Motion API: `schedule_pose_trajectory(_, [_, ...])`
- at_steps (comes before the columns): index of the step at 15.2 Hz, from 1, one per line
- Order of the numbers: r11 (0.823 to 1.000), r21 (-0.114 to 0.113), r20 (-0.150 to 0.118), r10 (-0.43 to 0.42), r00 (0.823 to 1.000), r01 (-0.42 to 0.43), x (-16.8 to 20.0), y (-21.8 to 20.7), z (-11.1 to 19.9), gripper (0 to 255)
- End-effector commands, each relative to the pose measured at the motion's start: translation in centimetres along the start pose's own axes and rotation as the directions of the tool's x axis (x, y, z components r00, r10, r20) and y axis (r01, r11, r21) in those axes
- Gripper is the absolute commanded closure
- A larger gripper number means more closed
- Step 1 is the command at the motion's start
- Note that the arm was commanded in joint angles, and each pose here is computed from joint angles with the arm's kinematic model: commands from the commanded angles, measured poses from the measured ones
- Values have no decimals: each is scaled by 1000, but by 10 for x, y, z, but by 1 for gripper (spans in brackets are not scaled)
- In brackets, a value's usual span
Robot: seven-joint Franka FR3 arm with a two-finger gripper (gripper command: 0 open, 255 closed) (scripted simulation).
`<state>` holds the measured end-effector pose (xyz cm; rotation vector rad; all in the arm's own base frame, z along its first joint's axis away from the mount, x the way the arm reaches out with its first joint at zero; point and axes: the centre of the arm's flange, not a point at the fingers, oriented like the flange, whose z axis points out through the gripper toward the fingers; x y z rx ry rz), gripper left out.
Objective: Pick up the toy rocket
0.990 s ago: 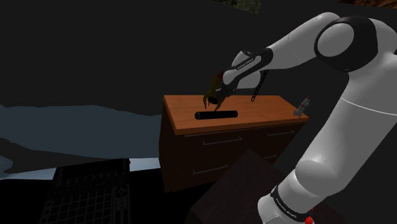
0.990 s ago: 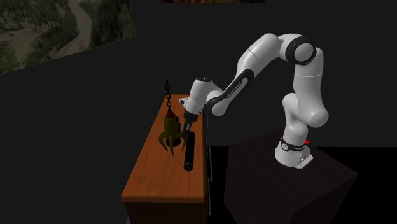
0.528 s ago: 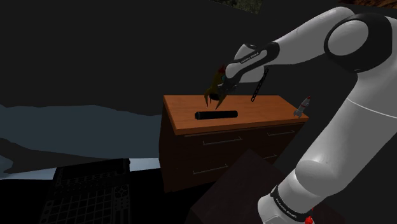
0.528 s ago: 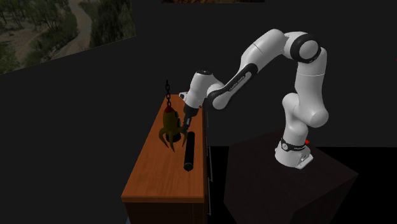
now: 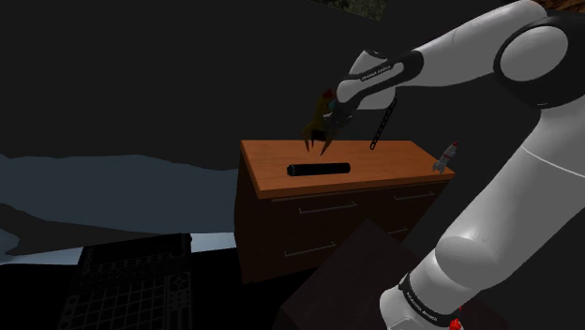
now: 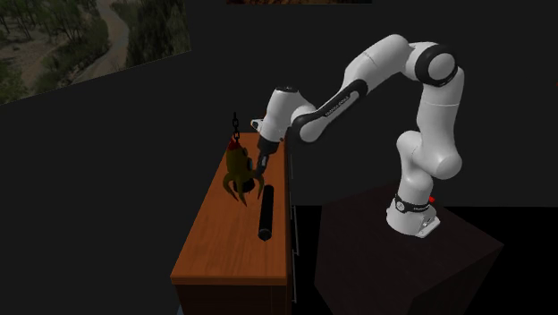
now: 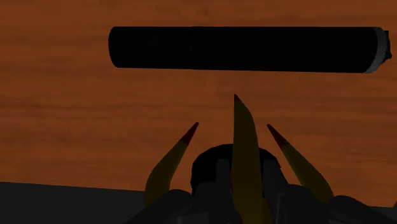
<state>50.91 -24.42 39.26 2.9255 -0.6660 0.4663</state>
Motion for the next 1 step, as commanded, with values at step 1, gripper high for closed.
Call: schedule_pose_trajectory(1, [1000, 0, -2, 0, 1000, 0, 2, 0, -4, 255])
